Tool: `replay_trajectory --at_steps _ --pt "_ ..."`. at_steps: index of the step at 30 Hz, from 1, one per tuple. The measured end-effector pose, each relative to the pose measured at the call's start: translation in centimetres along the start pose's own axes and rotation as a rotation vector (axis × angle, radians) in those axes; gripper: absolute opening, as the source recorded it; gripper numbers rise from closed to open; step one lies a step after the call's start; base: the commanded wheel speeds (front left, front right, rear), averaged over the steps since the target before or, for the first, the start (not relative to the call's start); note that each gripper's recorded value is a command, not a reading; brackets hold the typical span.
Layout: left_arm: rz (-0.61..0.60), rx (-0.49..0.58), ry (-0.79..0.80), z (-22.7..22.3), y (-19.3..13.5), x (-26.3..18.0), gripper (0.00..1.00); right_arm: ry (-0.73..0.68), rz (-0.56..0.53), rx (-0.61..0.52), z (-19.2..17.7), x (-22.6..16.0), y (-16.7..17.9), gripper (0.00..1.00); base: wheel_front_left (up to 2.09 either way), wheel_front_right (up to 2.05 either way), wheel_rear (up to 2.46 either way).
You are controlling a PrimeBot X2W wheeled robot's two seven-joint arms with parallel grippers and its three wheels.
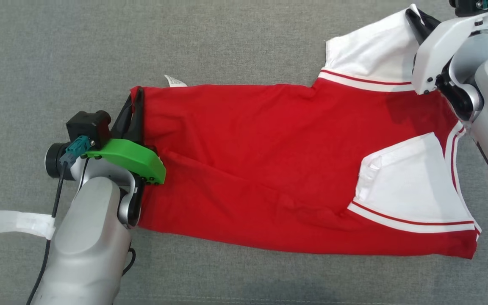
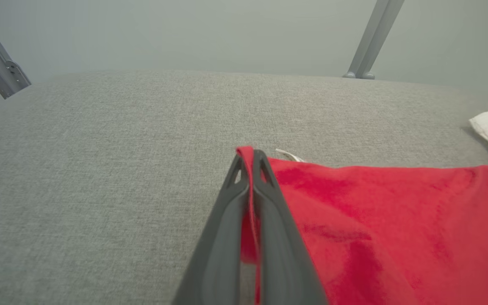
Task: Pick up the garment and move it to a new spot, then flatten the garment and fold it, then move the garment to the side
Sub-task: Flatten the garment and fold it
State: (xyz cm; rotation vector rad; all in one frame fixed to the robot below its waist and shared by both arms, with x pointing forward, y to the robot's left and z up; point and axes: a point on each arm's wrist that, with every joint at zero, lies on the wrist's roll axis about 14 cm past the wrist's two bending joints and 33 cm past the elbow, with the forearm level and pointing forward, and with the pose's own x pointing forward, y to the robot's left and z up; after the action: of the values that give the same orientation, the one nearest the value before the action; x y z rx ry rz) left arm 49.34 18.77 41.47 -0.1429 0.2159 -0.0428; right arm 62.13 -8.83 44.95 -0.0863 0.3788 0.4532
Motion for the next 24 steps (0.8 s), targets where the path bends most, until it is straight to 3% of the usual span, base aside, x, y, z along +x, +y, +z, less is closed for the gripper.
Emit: replay_trajectory --at_steps 14,24 --pt "-0.066 -0.017 -0.064 3.6 -1.5 -2.0 0.00 -0.223 0.023 0.010 3.3 -9.8 0.3 0.00 0.00 0.00 0.00" --pt "-0.107 -0.041 -0.084 3.6 -2.7 -4.9 0.00 -0.268 -0.017 0.099 0.0 -16.5 0.8 0.00 0.00 0.00 0.00"
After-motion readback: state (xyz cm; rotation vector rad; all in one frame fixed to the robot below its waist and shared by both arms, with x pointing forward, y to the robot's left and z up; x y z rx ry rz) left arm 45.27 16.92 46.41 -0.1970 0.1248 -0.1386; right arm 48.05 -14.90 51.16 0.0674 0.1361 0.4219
